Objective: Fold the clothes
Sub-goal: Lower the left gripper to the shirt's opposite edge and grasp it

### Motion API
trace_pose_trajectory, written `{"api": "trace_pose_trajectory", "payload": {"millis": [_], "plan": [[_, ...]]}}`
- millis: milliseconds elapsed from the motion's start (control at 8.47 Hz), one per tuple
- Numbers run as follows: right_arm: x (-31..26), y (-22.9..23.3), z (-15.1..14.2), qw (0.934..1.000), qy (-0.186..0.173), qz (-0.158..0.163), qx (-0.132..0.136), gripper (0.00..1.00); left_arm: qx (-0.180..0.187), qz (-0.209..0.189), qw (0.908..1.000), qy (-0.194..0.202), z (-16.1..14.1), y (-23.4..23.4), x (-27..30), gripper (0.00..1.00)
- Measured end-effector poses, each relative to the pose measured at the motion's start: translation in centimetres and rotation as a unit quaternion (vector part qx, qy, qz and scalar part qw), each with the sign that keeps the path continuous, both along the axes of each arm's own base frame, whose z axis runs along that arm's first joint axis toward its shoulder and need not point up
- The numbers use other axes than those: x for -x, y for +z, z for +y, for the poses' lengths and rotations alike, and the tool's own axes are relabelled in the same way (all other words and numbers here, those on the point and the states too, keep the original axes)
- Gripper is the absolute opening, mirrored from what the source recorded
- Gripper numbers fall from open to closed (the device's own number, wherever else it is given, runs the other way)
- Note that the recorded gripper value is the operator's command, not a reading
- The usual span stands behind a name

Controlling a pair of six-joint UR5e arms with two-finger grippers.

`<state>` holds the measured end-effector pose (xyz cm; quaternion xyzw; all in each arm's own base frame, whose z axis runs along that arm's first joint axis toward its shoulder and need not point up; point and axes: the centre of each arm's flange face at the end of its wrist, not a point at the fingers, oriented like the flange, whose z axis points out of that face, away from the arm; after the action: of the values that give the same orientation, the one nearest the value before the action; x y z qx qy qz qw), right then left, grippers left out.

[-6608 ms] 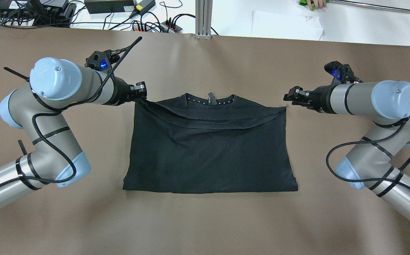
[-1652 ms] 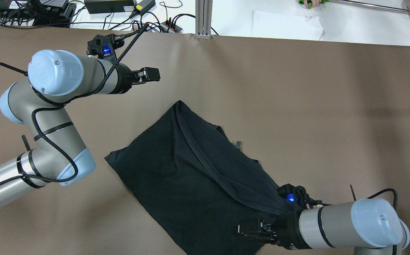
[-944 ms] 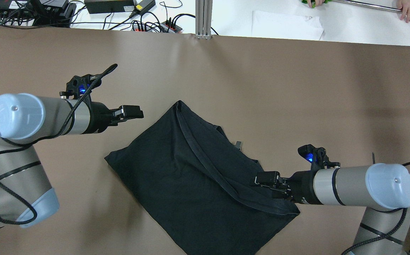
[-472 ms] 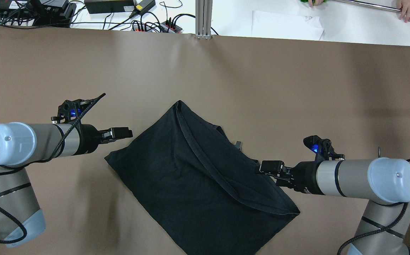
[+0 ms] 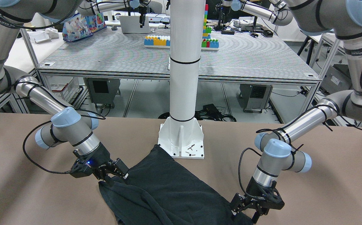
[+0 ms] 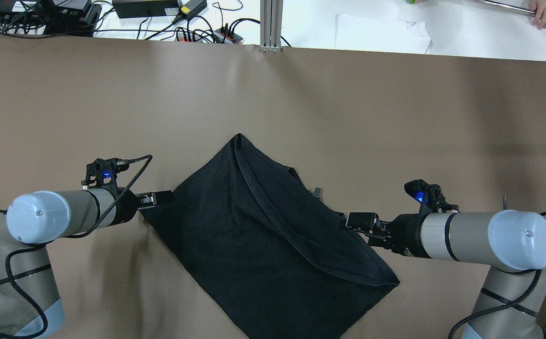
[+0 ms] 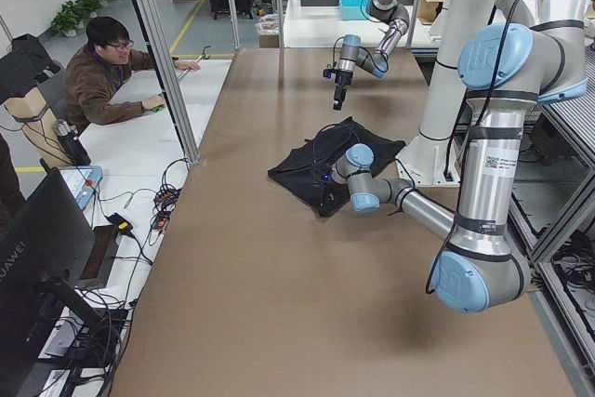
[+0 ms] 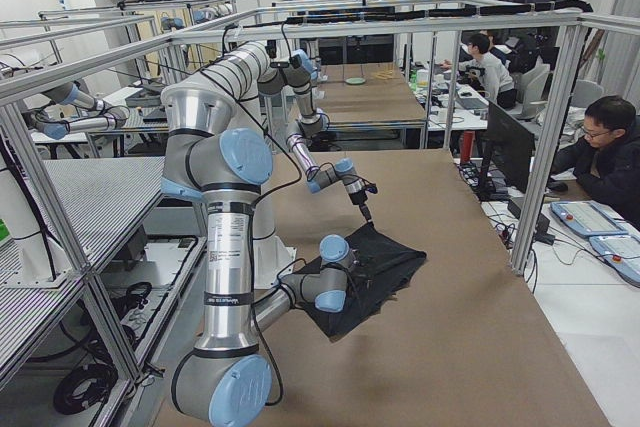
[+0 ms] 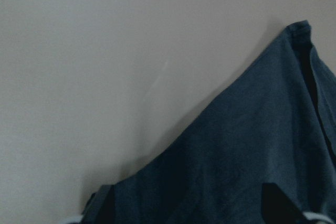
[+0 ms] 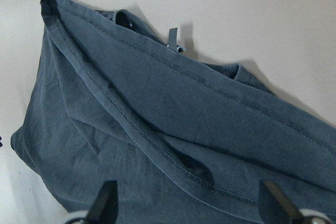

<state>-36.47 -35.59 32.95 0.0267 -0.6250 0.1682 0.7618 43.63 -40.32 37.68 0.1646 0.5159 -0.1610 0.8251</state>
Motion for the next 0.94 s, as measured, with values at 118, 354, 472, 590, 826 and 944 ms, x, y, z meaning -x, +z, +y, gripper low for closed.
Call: {"api": "trace_pose_trajectory", "payload": {"millis": [118,354,472,590,826,944], "plan": [[0.0,0.1,0.0,1.0,0.003,0.001,0.0,0.94,-0.001,-0.005,1.0,0.0,0.5,0.4,-0.7,1.0],[0.0,0.3,0.0,1.0,0.005,0.003,0.001,0.94,-0.005,-0.008,1.0,-0.003,1.0,0.6,-1.0,1.0],[-0.1,0.3,0.0,1.0,0.006,0.003,0.001,0.94,-0.005,-0.007,1.0,-0.002,1.2,0.5,-1.0,1.0],[-0.1,0.3,0.0,1.0,0.006,0.003,0.001,0.94,-0.005,-0.008,1.0,-0.002,1.2,0.6,-0.9,1.0],[-0.2,0.4,0.0,1.0,0.007,0.003,0.002,0.94,-0.003,-0.017,0.9998,-0.005,1.4,1.8,-0.4,1.0],[-0.2,0.4,0.0,1.0,0.007,0.003,0.003,0.94,-0.002,-0.018,0.9998,-0.006,1.6,2.3,0.0,1.0]]}}
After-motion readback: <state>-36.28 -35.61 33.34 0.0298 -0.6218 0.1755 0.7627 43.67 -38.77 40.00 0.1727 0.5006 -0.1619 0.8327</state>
